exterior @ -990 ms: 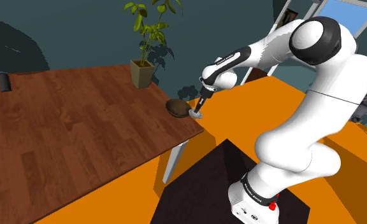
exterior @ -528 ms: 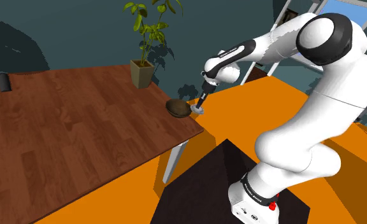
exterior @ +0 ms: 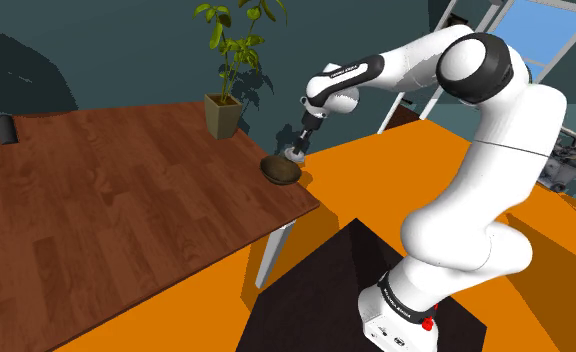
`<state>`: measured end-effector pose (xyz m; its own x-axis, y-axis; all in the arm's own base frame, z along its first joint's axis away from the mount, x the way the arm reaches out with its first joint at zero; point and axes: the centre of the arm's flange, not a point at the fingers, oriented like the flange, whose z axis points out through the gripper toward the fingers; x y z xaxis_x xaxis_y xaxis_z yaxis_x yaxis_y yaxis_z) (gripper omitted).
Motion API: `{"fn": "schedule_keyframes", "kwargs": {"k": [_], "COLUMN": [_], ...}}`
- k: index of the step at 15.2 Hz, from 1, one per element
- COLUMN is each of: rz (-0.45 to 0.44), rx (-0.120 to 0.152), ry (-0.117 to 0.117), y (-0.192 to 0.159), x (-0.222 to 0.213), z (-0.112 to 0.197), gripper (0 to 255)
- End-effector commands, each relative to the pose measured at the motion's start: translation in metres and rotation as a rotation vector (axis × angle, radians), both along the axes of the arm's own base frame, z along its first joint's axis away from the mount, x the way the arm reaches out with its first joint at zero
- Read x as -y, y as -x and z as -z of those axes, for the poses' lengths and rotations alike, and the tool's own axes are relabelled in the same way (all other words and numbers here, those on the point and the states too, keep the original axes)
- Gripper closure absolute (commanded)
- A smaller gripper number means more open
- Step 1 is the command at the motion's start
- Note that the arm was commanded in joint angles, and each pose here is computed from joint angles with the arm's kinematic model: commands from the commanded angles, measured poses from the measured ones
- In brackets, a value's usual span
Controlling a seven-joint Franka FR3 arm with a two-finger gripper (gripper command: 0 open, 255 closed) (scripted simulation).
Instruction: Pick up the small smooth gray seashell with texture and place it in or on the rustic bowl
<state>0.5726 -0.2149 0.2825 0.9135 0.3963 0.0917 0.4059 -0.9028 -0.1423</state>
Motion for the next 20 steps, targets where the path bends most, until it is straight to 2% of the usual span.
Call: {"fn": "schedule_keyframes", "kwargs": {"k": [1,3,18,20], "rz": [0.001,0.001,0.001,0.001], "rx": [-0.001,-0.001,-0.001,-0.001], "ry": [0.001,0.001,0.001,0.001], "y": [-0.029,-0.051,-0.051,-0.051], "x": [0.003,0.004,0.004,0.004], "z": [0.002,0.0,0.082,0.082], "gripper": [255,255,255,255]}}
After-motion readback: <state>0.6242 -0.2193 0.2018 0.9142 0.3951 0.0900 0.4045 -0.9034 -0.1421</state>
